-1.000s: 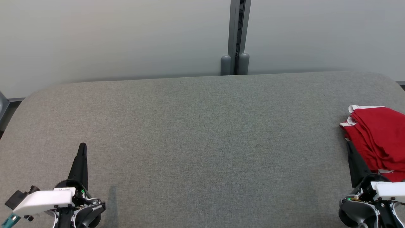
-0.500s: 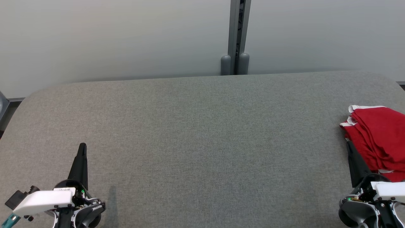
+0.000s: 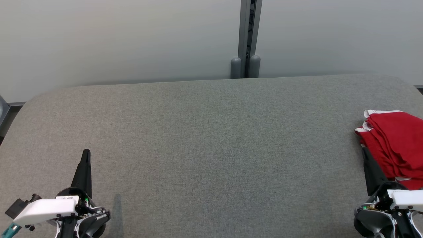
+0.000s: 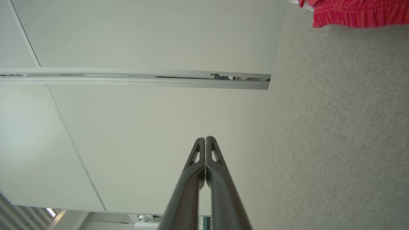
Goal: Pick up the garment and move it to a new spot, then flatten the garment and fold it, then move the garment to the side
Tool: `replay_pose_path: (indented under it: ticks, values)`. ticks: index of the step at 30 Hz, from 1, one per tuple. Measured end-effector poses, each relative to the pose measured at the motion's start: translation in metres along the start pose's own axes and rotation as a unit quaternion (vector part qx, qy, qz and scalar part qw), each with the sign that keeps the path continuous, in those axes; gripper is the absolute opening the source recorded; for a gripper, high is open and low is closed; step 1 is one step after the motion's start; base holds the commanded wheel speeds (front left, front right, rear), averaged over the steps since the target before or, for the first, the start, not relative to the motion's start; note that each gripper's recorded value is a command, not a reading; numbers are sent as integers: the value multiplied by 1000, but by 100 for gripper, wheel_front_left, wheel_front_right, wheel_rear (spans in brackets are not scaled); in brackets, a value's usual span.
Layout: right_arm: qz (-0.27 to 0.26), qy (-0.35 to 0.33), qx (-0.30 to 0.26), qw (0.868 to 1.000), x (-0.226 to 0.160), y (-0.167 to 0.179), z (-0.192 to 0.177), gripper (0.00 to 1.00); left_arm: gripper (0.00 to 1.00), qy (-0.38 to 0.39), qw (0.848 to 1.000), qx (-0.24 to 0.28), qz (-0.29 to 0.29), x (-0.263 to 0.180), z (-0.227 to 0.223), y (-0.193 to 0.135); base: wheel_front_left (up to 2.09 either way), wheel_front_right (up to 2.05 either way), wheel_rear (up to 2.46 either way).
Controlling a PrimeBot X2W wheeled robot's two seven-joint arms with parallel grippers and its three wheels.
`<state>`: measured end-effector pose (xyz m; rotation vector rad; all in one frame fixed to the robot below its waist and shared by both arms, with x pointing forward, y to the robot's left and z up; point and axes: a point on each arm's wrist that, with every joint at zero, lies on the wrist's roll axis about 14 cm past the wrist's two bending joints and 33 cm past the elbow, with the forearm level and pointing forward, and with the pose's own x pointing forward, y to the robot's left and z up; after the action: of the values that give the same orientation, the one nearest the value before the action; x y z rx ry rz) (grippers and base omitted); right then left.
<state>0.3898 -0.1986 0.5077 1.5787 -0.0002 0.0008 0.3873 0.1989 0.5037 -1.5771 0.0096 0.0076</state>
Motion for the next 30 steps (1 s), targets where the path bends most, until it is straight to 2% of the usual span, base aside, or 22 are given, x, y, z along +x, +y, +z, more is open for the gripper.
replay_pose_path:
  ticks: [30]
  values:
    - [0,0,0,1000,0,0,0,0,0,0,1000,0,0,0,0,0,0,0,0]
